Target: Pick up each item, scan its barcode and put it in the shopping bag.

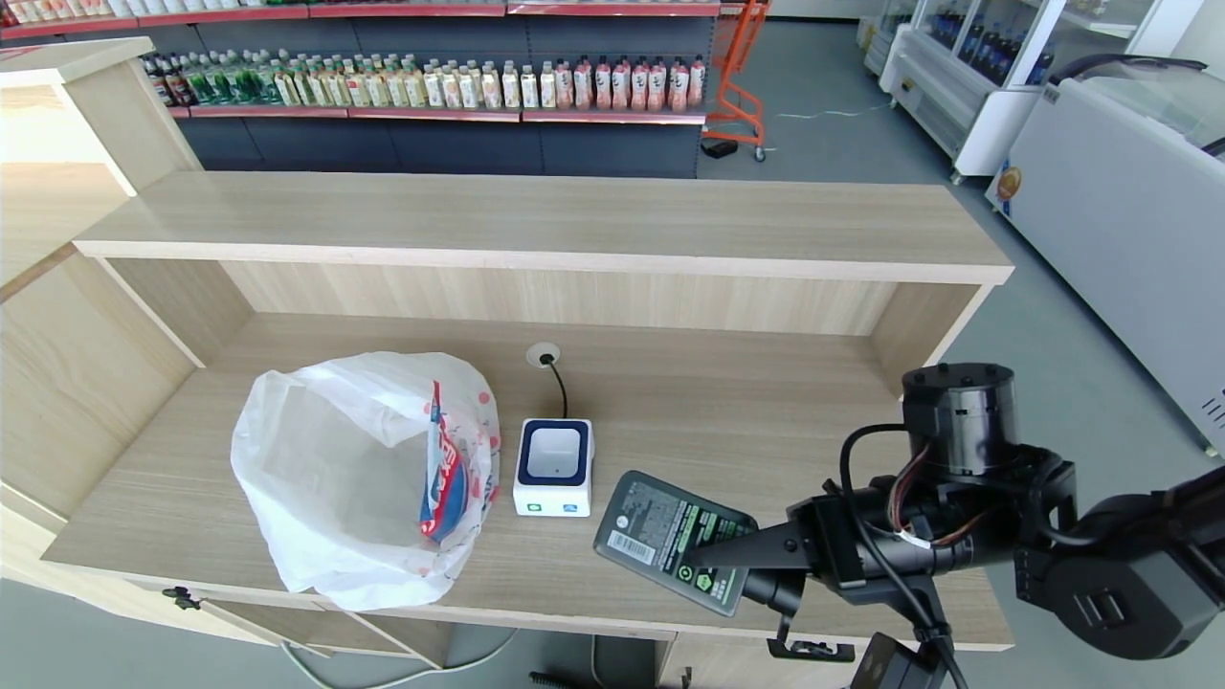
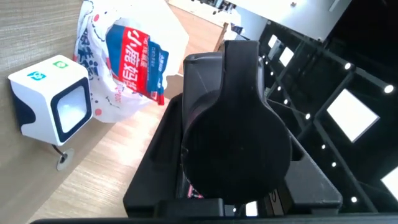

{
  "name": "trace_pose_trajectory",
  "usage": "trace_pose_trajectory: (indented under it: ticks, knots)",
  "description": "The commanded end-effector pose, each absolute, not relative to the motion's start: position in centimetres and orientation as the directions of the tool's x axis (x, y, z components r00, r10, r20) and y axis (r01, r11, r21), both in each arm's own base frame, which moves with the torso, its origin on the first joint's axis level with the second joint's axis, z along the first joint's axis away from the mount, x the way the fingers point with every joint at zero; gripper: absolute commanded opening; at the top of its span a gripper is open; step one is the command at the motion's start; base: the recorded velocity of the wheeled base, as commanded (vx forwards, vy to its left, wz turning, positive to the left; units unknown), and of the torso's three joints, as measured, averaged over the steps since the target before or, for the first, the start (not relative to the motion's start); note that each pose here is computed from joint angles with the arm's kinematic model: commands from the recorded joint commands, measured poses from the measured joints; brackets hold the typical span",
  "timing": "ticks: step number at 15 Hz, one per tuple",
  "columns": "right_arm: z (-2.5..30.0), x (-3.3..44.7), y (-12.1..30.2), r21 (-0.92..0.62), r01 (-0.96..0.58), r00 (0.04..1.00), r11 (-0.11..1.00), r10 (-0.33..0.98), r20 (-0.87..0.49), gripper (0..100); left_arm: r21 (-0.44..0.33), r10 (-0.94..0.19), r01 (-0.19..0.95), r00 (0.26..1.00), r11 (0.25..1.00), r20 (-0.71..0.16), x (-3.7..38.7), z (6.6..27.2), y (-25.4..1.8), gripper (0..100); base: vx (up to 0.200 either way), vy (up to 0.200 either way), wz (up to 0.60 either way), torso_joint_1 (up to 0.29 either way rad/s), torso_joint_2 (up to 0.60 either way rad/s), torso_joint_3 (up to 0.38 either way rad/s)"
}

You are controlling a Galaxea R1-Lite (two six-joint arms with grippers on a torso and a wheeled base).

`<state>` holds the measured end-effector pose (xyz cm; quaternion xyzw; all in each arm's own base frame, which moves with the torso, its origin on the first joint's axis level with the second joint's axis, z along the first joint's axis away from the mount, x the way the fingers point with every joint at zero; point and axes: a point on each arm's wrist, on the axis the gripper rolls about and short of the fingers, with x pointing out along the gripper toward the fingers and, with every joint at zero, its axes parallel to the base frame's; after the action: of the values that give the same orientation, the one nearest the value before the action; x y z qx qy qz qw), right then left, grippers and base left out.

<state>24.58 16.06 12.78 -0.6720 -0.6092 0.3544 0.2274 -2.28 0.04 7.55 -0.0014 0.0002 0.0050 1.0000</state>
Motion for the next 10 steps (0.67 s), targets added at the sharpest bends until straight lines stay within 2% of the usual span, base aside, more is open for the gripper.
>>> trace_pose_trajectory:
  ticks: [1, 10]
  knots:
    - [12.4, 24.8, 17.1, -0.741, 0.657, -0.021, -0.139, 0.979, -0.203, 0, -0.005, 0.011, -0.011, 1.000, 1.000, 0.000, -2.3, 7.5, 0.0, 100, 0.000, 0.000, 0.00, 0.000, 0.00, 0.000]
    - [11.9, 25.7, 18.7, -0.744, 0.656, -0.048, -0.123, 0.978, -0.204, 0, -0.003, 0.011, -0.011, 1.000, 1.000, 0.000, -2.3, 7.5, 0.0, 100, 0.000, 0.000, 0.00, 0.000, 0.00, 0.000]
